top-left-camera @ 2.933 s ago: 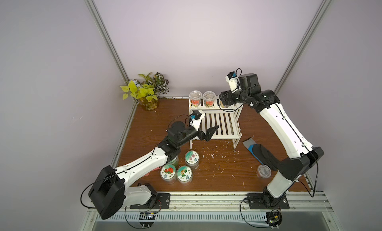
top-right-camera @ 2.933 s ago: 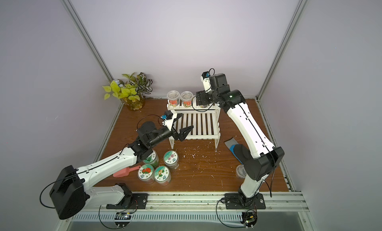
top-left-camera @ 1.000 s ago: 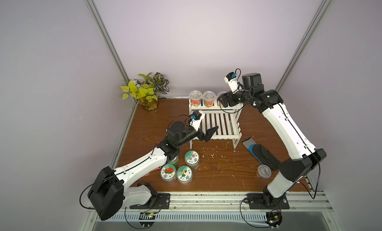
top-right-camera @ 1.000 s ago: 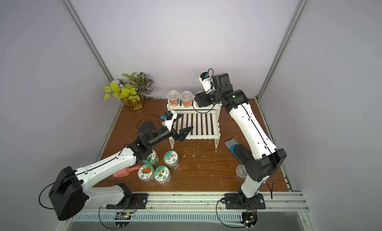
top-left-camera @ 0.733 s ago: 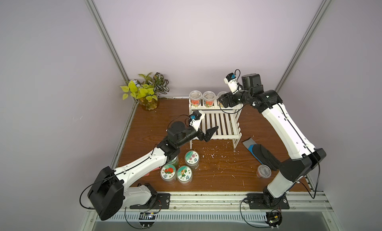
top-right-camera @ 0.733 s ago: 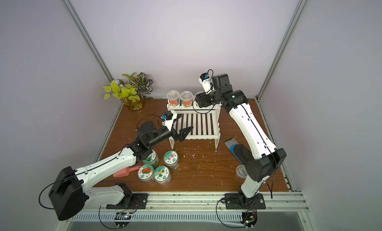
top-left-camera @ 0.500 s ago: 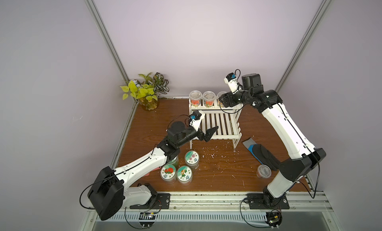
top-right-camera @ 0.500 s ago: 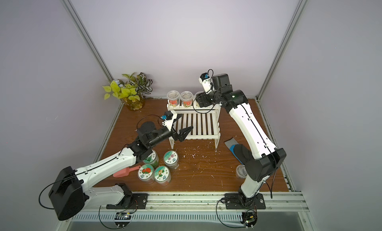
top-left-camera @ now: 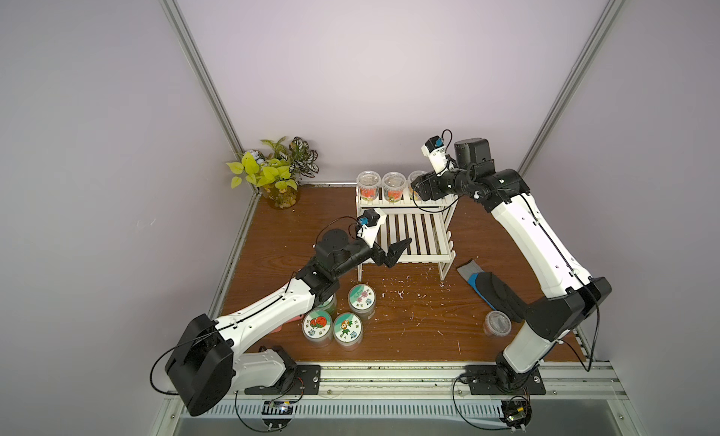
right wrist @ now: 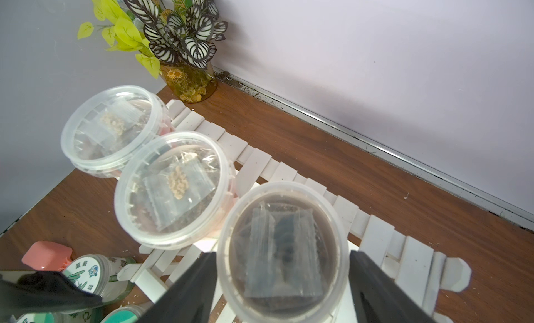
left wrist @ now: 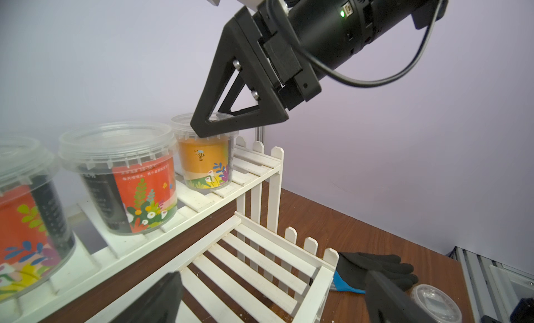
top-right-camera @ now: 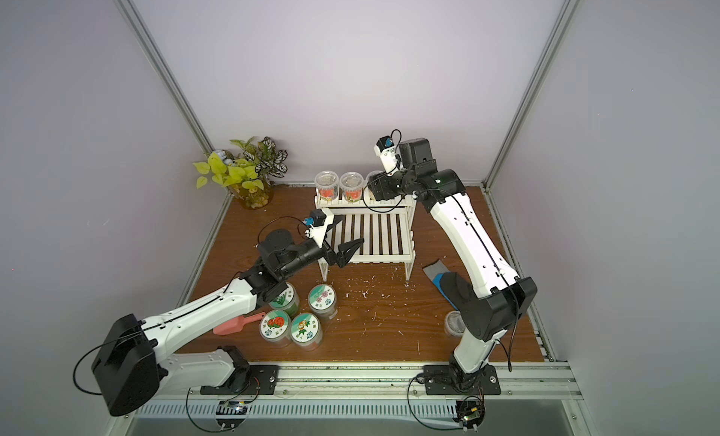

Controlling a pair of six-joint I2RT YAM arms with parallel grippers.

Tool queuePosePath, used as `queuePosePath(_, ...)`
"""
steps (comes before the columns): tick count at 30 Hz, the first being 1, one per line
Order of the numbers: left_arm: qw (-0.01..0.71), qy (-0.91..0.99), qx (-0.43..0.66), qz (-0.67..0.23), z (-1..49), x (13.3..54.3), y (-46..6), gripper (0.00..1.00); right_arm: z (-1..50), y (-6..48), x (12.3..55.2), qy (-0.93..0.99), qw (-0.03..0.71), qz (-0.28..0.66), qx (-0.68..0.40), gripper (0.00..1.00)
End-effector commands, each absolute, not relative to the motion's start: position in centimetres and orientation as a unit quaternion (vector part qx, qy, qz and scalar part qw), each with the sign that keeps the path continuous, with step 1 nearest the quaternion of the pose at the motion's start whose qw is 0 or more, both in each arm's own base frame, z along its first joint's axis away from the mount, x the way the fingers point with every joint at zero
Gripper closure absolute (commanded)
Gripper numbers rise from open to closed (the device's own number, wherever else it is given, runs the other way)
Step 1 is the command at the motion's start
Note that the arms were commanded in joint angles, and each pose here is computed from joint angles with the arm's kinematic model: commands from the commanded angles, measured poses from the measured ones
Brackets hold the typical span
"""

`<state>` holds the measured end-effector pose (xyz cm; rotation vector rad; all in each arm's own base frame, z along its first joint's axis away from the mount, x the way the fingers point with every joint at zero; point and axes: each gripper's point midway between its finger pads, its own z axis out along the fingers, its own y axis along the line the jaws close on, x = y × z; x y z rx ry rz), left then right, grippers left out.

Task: Place the seed container on the shelf
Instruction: Place the seed jar on the shelf.

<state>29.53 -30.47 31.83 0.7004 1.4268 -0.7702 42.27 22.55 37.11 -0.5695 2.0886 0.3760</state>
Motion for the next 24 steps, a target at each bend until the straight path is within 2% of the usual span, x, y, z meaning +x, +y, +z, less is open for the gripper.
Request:
queuePosePath(1,0.647,0.615,0.302,-0.334,33.1,29.8,-30.0,0.00,38.8,22.7,41.9,0.834,0.471,0.166,-0.233,0.23)
queuePosePath(7,0.645,0.615,0.303,-0.338,33.0,29.8,-30.2,0.00,39.0,22.7,41.7,0.834,0.470,0.171,-0.235,0.19)
queuePosePath(14,0.643,0.615,0.304,-0.340,32.9,29.7,-30.3,0.00,41.6,21.8,40.7,0.821,0.498,0.170,-0.223,0.14)
queuePosePath(24,0.633,0.611,0.317,-0.356,32.6,29.2,-30.8,0.00,44.7,16.9,35.9,0.802,0.560,0.148,-0.146,0.09)
